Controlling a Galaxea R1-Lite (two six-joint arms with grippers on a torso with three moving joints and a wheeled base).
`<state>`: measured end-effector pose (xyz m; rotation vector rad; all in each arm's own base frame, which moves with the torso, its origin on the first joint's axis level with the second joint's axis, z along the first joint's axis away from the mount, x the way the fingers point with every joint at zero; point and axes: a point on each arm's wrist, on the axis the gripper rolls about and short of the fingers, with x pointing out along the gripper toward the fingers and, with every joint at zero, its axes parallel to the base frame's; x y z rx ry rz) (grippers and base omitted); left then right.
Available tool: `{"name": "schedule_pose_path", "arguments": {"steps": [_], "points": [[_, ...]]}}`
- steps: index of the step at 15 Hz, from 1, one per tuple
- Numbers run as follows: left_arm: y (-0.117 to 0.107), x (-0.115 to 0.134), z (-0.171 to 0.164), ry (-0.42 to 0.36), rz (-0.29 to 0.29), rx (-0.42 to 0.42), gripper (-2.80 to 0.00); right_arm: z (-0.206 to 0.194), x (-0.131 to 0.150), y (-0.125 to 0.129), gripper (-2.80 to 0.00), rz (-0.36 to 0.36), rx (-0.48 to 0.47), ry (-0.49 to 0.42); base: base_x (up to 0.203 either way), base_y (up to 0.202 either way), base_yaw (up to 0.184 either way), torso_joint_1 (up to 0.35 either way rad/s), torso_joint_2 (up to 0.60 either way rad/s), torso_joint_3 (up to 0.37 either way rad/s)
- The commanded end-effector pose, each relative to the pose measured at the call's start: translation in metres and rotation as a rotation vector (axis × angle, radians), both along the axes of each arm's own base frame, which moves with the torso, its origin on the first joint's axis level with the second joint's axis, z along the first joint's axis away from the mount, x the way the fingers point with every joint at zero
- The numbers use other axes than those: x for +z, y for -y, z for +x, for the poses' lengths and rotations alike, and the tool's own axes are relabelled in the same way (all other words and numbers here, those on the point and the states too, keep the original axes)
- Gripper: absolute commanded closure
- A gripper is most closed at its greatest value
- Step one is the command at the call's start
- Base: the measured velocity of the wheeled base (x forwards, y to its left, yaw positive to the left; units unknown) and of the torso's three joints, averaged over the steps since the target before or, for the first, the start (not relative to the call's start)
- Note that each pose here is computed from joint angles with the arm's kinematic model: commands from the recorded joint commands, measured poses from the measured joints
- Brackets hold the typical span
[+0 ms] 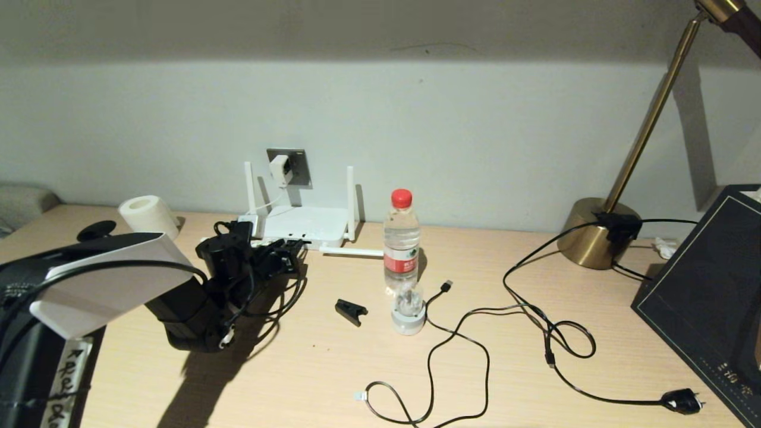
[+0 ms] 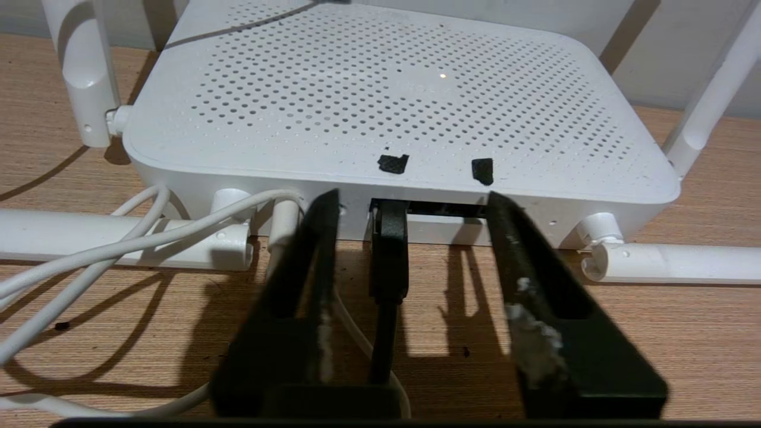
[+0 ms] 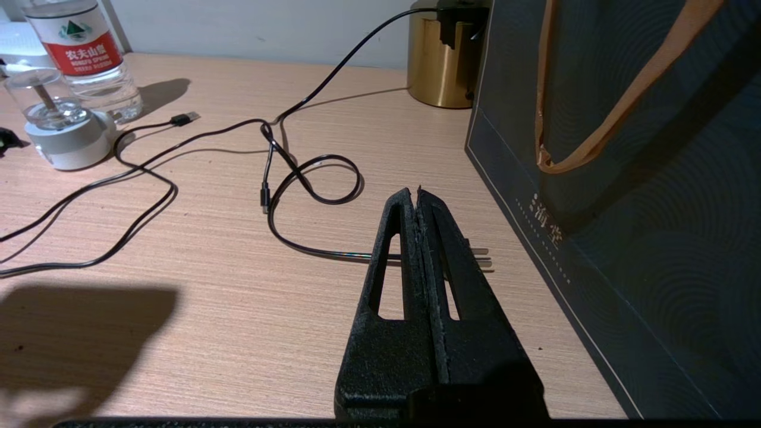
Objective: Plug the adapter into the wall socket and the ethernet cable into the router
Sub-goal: Plug cable into router interface
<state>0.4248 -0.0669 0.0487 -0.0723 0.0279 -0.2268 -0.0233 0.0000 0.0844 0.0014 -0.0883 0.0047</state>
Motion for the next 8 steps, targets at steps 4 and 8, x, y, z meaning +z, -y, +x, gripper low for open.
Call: {"name": "schedule_pose_path", "arguments": {"steps": [4,8], "points": [[-0.0002,0.0007,0.0002,0.011,-0.002,0.001,-2.8,0.0029,-0.0097,0.0,0.0,0.0,0.001,-0.036,0.0,0.0,0.0,0.0,0.0,0.0],[0.0005,0.0001,0.0,0.011,-0.002,-0.002,-2.8,0.0029,-0.0097,0.0,0.0,0.0,0.001,-0.036,0.0,0.0,0.0,0.0,0.0,0.0]]}}
